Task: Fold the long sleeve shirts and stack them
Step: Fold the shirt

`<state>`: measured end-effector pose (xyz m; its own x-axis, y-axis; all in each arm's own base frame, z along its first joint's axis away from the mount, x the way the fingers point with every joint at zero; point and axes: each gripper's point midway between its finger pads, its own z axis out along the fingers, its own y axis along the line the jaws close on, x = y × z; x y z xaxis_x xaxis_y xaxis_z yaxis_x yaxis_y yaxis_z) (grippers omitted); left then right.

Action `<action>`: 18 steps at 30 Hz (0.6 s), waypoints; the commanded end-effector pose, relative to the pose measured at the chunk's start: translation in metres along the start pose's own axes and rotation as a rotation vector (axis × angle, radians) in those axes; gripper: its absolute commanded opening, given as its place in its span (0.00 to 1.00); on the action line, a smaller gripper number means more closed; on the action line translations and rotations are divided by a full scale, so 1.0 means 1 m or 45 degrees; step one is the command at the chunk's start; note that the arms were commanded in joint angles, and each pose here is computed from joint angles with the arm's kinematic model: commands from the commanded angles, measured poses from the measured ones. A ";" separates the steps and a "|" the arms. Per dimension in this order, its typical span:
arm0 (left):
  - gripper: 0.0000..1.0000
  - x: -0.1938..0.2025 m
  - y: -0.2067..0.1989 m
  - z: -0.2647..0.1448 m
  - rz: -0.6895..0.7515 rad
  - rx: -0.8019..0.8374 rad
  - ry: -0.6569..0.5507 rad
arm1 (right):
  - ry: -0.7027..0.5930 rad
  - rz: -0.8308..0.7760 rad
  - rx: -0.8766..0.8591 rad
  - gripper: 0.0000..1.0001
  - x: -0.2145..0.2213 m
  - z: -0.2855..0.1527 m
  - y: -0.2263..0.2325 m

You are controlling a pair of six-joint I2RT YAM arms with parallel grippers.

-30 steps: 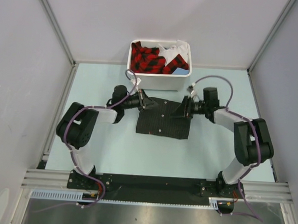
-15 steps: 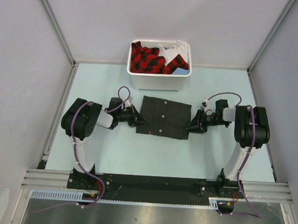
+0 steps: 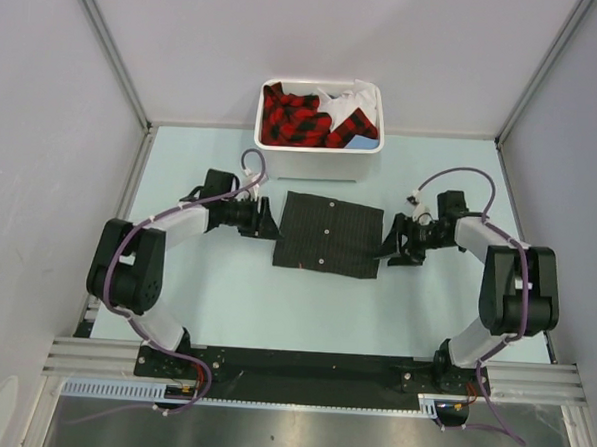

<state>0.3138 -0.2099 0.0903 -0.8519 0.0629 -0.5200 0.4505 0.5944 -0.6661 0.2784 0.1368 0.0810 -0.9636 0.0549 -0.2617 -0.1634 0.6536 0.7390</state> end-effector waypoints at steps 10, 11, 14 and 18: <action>0.47 0.064 0.022 0.021 -0.047 0.005 0.326 | 0.160 0.082 0.015 0.40 0.034 0.051 -0.028; 0.42 0.069 0.022 0.023 -0.054 0.015 0.343 | 0.176 0.080 0.027 0.36 0.037 0.052 -0.033; 0.13 0.083 0.016 0.025 -0.057 0.046 0.383 | 0.204 0.081 0.075 0.22 0.040 0.046 -0.044; 0.00 0.117 -0.017 0.025 -0.010 0.140 0.481 | 0.222 0.109 0.124 0.00 0.032 0.028 -0.056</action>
<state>0.2558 -0.2156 0.0207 -0.9195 0.2579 -0.2968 0.3931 0.5939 -0.7020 0.2525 0.1480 0.0145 -0.9970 0.0021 -0.0773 -0.0557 0.6738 0.7368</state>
